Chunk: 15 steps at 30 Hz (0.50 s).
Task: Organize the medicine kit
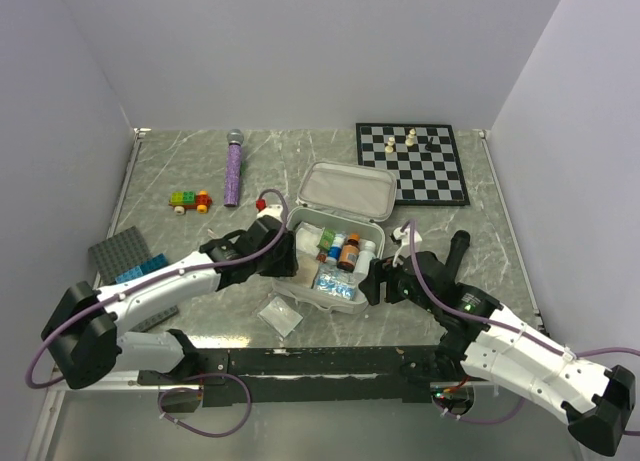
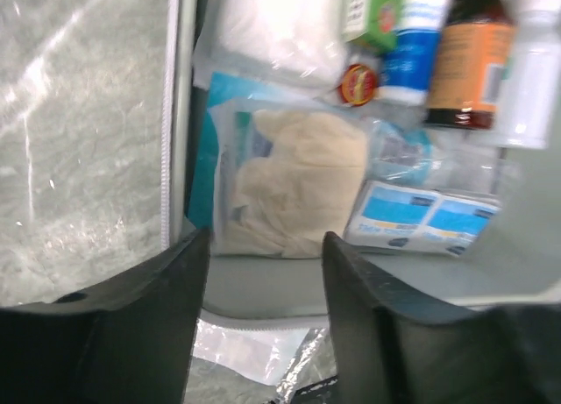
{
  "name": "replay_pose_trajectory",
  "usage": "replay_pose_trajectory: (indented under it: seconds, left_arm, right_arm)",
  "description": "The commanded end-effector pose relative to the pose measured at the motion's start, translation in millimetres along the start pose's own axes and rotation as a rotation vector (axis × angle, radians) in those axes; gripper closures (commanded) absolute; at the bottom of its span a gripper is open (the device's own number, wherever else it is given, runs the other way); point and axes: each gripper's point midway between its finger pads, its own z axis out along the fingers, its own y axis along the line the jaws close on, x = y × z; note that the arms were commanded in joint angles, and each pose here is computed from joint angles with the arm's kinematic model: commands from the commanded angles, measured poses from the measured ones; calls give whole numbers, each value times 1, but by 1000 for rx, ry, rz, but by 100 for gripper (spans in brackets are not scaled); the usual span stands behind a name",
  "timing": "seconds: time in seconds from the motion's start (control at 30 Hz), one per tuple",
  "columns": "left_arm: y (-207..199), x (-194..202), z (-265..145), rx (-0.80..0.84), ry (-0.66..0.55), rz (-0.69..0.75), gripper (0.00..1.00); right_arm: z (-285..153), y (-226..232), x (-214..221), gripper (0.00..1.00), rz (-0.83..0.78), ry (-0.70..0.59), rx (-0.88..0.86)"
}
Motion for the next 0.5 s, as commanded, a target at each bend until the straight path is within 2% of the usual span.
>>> replay_pose_trajectory:
  seconds: [0.0, 0.1, 0.27, 0.4, 0.47]
  left_arm:
    - [-26, -44, -32, 88, -114, -2, 36]
    - [-32, -61, -49, 106, -164, -23, 34]
    - [-14, -89, -66, 90, -315, -141, 30]
    - [3, -86, -51, 158, -322, -298, 32]
    - [5, -77, -43, 202, -308, -331, 35]
  right_arm:
    - [1, 4, -7, 17, 11, -23, -8]
    - [1, 5, -10, 17, 10, -27, -10]
    - [0, 0, -18, 16, 51, -56, 30]
    - [-1, -9, -46, 8, 116, -121, 100]
    - [-1, -17, -63, 4, 157, -146, 143]
